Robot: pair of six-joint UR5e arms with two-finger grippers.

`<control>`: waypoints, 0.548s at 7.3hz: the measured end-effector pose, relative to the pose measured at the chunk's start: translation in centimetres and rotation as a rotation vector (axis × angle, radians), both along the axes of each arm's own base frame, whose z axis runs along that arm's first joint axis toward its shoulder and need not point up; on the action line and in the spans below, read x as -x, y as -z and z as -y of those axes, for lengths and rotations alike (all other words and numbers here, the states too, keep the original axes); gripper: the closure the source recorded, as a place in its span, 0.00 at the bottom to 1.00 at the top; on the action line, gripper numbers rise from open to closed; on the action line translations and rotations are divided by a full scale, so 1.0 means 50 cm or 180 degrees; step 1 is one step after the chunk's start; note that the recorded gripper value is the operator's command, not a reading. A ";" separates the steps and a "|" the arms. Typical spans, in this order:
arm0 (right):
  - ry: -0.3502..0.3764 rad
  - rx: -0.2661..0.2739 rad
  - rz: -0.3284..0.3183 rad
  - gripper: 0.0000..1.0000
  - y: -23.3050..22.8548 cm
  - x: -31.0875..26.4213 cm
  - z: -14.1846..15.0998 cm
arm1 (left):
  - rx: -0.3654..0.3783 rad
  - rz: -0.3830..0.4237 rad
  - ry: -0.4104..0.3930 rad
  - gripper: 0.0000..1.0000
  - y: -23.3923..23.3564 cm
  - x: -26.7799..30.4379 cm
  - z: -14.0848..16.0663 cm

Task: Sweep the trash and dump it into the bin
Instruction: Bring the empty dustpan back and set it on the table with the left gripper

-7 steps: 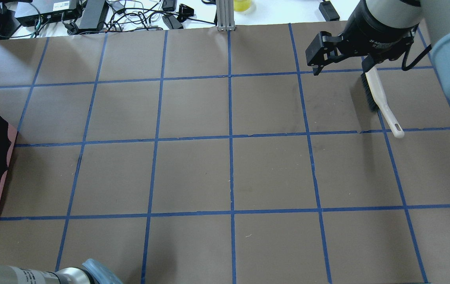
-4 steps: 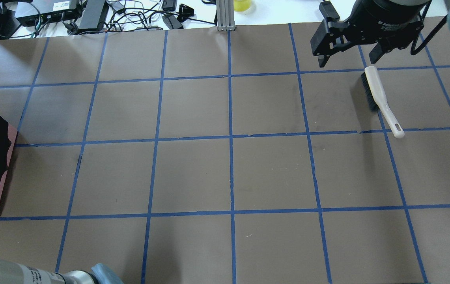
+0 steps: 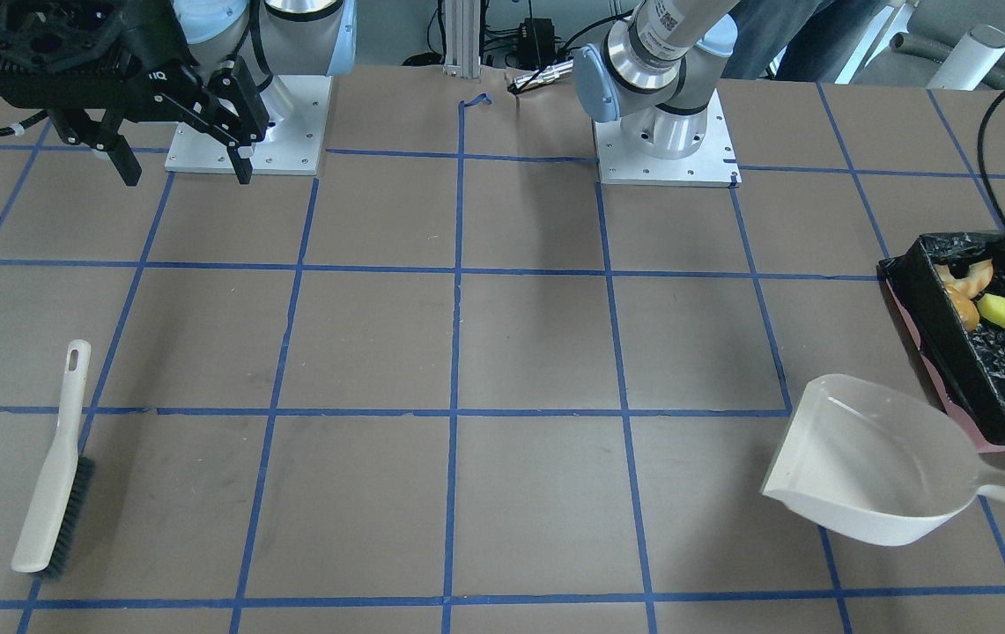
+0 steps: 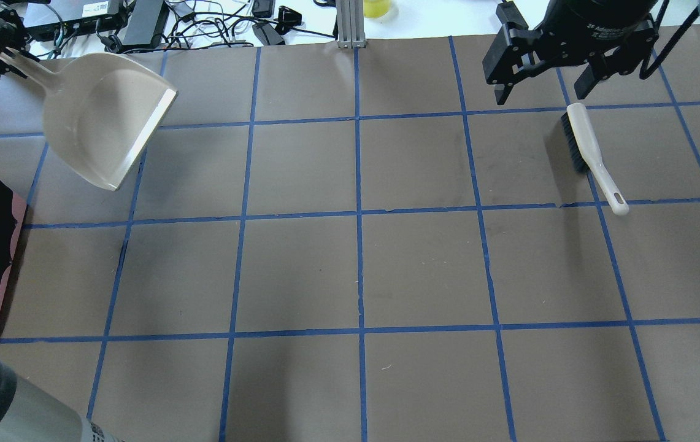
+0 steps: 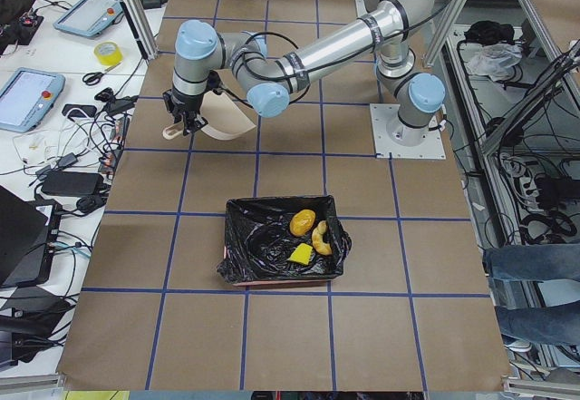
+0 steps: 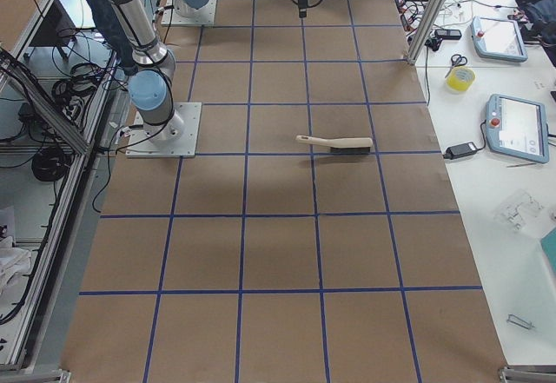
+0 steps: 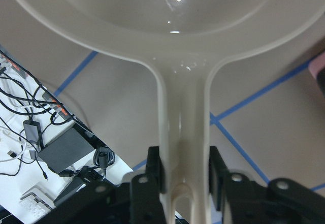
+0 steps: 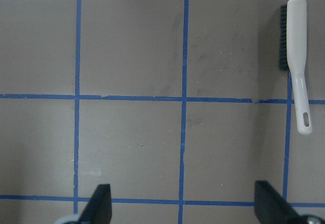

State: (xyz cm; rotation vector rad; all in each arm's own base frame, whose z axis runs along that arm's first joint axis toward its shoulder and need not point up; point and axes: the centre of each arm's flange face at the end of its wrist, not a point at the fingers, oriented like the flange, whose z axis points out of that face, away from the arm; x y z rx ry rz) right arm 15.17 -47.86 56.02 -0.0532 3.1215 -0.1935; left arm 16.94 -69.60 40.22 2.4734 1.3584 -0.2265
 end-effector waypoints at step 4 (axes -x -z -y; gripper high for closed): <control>0.0000 -0.0018 0.0025 0.00 0.005 -0.002 0.000 | -0.0320 -0.0540 -0.1152 0.98 0.153 0.226 0.087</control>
